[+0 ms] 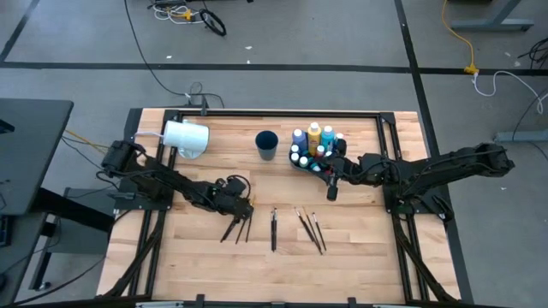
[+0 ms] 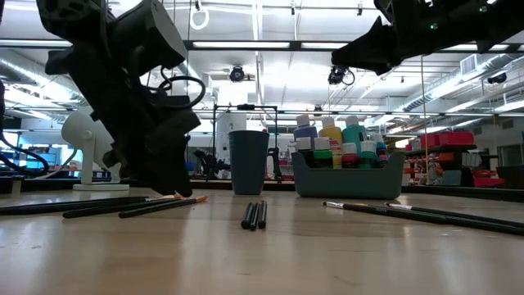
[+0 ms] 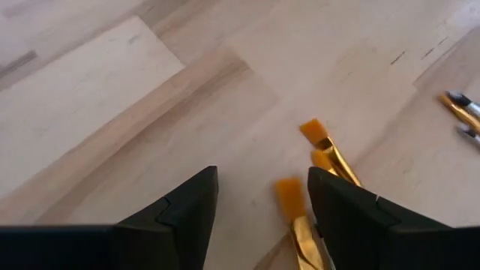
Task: Pick & Place Paint Supplies
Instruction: Put the gold paint brush into the blue cup
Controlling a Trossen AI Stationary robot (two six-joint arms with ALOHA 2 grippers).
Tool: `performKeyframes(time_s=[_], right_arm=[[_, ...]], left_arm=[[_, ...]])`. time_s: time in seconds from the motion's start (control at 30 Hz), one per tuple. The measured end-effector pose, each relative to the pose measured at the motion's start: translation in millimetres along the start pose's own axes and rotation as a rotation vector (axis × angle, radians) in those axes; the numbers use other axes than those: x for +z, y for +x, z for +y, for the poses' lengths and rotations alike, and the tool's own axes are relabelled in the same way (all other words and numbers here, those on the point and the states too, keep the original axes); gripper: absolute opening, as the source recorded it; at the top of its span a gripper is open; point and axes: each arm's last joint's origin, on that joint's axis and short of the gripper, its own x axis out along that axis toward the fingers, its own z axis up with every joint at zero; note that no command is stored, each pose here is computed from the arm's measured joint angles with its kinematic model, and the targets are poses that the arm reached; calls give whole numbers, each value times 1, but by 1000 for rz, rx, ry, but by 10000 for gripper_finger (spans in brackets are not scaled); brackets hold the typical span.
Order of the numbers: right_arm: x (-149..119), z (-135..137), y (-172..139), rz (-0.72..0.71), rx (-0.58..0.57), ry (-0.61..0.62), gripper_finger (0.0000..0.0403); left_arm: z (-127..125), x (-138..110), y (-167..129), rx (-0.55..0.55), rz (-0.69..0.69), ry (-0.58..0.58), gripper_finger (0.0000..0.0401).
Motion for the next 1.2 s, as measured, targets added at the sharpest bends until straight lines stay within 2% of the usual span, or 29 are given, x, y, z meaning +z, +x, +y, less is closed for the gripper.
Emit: performKeyframes(time_s=[0.33,0.67,0.83,0.93,1.2], right_arm=[[-2,0,0,15,0,-4,155],[-2,0,0,17,1,-5,155],[-2,0,0,16,1,-5,155],[-2,0,0,16,1,-5,155],[-2,0,0,16,1,-5,155]], left_arm=[[-2,-4,-1,-4,24,-20,118],[-8,-6,-2,-74,53,-33,9],[-10,-3,-6,-114,60,-22,9],[-11,3,-16,-142,18,-8,6],[-4,39,-49,-104,-266,-23,5]])
